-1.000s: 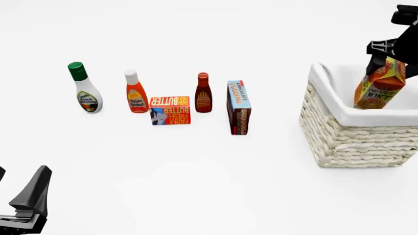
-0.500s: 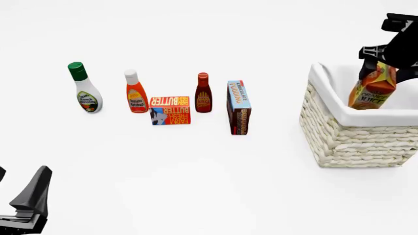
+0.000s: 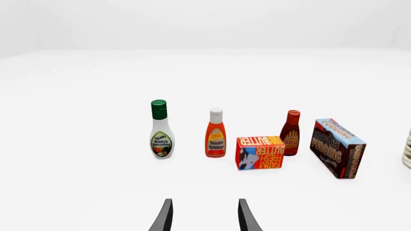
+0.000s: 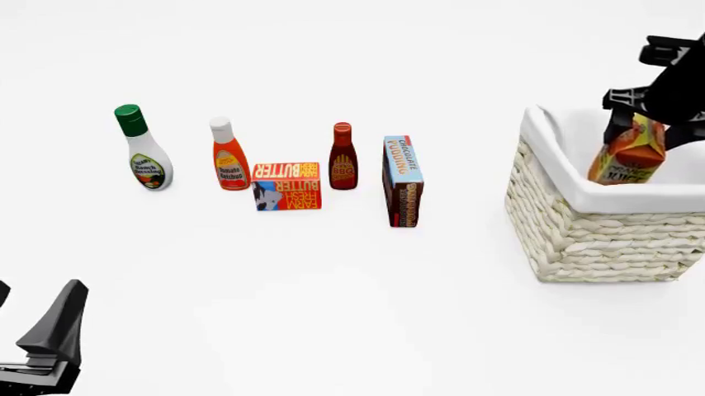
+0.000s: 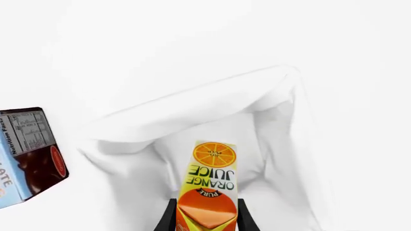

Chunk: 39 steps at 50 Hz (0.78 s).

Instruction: Pick the orange juice and place it in the basket.

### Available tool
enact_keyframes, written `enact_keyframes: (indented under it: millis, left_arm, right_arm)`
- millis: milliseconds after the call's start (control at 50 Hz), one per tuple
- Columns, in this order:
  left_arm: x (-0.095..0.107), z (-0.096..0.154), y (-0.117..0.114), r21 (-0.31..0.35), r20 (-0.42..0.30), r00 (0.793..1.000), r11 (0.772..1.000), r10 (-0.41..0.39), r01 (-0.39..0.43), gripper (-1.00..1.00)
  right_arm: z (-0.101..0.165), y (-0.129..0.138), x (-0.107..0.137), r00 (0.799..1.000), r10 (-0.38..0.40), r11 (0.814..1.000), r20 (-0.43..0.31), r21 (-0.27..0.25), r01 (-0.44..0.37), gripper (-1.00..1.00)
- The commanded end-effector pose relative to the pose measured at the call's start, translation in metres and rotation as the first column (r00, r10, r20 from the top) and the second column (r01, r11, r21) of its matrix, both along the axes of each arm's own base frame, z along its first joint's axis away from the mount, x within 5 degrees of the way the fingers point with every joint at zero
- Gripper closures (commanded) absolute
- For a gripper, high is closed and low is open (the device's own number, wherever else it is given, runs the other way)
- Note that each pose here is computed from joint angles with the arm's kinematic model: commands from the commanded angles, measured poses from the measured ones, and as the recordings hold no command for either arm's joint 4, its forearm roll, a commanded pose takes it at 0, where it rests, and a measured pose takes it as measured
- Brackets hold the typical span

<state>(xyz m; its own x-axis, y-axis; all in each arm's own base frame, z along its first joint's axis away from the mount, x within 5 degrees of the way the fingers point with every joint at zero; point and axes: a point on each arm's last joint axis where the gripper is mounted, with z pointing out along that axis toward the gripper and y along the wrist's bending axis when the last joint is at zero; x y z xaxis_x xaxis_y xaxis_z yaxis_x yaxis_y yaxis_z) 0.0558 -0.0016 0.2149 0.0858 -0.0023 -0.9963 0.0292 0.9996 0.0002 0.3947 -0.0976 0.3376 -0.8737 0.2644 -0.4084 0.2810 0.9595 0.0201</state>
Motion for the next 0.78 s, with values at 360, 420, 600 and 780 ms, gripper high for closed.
enact_keyframes:
  millis: [360, 420, 600, 780]
  left_arm:
    - [0.0002, -0.0006, 0.0003, 0.0, 0.001, 1.0, 1.0, 0.006, -0.006, -1.0]
    - [0.0002, -0.0006, 0.0003, 0.0, 0.001, 1.0, 1.0, 0.006, -0.006, -1.0]
    - [0.0002, -0.0006, 0.0003, 0.0, 0.001, 1.0, 1.0, 0.006, -0.006, -1.0]
    - [0.0002, -0.0006, 0.0003, 0.0, 0.001, 1.0, 1.0, 0.006, -0.006, -1.0]
  right_arm:
    - [-0.0003, -0.0157, -0.0041, 1.0, -0.017, 1.0, -0.003, -0.011, 0.017, -1.0]
    - [0.0005, -0.0142, -0.0034, 1.0, -0.017, 1.0, 0.0, -0.01, 0.017, -1.0]
    - [-0.0009, -0.0161, -0.0022, 1.0, -0.012, 1.0, -0.003, -0.013, 0.012, -1.0]
    - [0.0055, -0.0102, -0.0036, 1.0, 0.002, 1.0, 0.013, -0.018, -0.002, -1.0]
